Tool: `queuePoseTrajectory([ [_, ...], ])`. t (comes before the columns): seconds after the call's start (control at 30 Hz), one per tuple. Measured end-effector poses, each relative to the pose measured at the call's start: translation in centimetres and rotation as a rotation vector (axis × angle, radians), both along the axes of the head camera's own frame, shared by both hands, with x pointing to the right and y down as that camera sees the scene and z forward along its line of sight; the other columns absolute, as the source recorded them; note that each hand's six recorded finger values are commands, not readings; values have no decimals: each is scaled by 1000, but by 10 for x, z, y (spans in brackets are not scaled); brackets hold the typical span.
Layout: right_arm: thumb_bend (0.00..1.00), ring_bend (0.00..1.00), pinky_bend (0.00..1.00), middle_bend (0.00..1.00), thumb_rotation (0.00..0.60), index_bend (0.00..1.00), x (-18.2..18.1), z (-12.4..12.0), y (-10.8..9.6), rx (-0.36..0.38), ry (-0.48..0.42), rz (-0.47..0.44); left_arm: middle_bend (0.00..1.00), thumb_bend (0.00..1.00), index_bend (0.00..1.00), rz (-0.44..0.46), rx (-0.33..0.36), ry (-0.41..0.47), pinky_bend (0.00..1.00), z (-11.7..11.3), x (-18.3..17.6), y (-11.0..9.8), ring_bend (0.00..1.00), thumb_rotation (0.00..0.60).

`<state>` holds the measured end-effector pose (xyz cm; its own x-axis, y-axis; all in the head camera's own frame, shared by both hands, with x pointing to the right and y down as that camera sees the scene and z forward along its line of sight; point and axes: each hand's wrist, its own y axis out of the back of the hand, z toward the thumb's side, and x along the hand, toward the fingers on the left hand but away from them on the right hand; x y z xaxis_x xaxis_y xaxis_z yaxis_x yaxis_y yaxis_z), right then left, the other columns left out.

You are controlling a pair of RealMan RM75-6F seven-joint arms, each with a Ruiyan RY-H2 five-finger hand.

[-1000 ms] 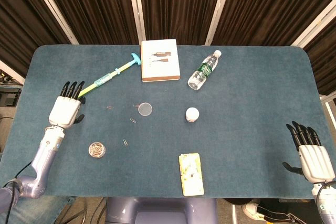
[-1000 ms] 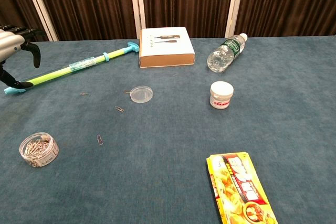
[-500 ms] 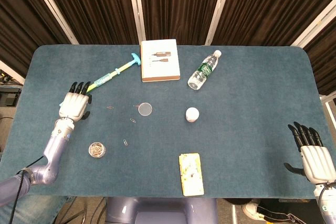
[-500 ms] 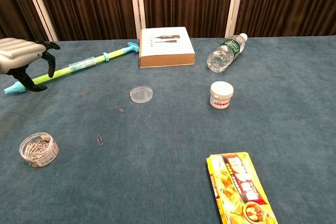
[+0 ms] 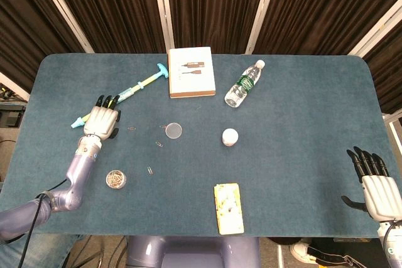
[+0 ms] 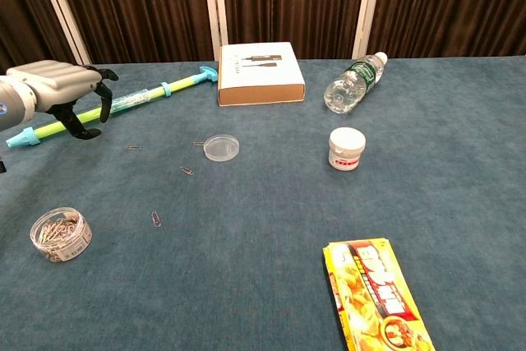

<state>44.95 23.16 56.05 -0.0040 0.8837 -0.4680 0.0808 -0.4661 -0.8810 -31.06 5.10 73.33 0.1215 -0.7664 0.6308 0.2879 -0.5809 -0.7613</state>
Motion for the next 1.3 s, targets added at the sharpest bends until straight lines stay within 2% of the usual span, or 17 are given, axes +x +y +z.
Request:
queuePoseTrajectory([
  [0.27, 0, 0, 0, 0, 600, 0, 3, -1, 1, -1, 1, 5, 0, 302, 429, -5, -24, -34, 32, 14, 8, -4, 0, 600],
  [0.5, 0, 0, 0, 0, 600, 0, 2, 0, 2, -7, 1, 0, 0, 322, 438, 15, -47, -40, 33, 24, 19, -2, 0, 600],
  [0.9, 0, 0, 0, 0, 600, 0, 0, 0, 4, -9, 3, -3, 0, 344, 461, 60, -57, -52, 38, 34, 36, 1, 0, 600],
  [1.3, 0, 0, 0, 0, 600, 0, -1, 0, 4, -4, 1, -5, 0, 345, 457, 72, -60, -78, 42, 37, 35, 1, 0, 600],
])
